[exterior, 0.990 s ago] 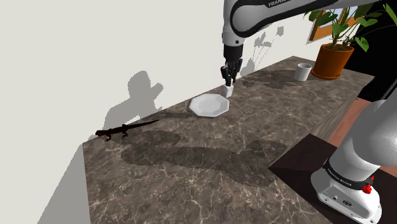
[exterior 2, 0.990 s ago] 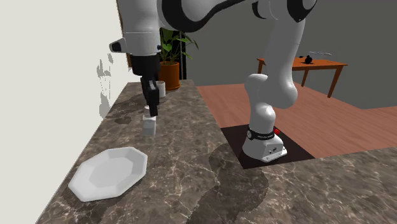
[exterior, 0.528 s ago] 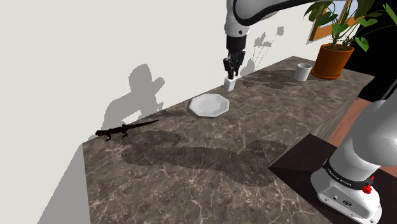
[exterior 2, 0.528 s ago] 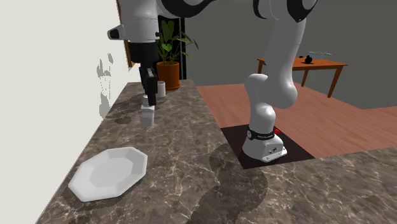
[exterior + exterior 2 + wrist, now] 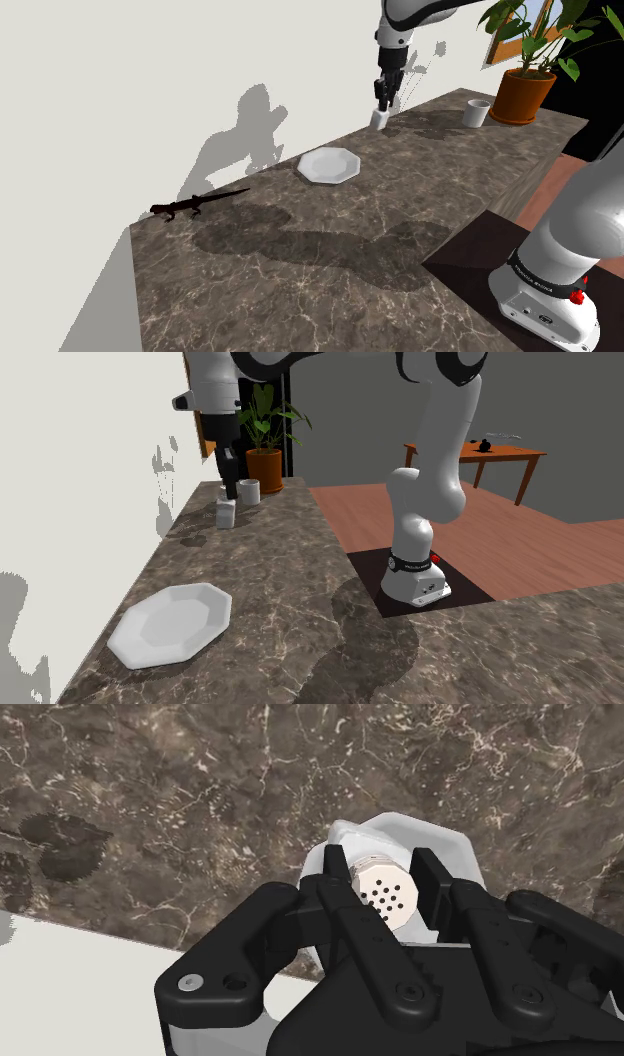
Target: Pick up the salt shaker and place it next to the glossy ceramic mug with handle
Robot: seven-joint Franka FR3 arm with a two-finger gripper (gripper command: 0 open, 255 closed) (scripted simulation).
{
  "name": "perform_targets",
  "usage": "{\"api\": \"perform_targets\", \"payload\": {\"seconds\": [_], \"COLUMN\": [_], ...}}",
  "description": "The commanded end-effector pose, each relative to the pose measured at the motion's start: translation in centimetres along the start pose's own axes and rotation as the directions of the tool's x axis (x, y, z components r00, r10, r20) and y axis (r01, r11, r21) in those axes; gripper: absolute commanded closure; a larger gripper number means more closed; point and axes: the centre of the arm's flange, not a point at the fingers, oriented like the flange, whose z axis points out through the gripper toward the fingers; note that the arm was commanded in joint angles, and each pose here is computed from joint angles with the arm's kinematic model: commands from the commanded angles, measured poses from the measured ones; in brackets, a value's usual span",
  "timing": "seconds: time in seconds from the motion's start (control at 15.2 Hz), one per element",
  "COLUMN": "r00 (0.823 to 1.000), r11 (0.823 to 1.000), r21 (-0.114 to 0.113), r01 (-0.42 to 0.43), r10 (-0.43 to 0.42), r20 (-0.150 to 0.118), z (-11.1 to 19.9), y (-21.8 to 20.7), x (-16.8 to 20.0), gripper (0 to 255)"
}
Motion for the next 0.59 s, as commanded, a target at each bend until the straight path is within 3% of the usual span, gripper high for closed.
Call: {"api": "perform_targets", "payload": {"seconds": [0.0,0.53], "r00": [1.0,1.0], "r11": [1.0,1.0], "r21": [0.0,0.0], "r01": [0.002,0.002], "r10": [-0.002,-0.002], "r20": [0.0,0.0], "z": [0.0,0.0], "y": [2.5,13.0], "x": [-0.5,-1.4], "gripper": [255,255]}}
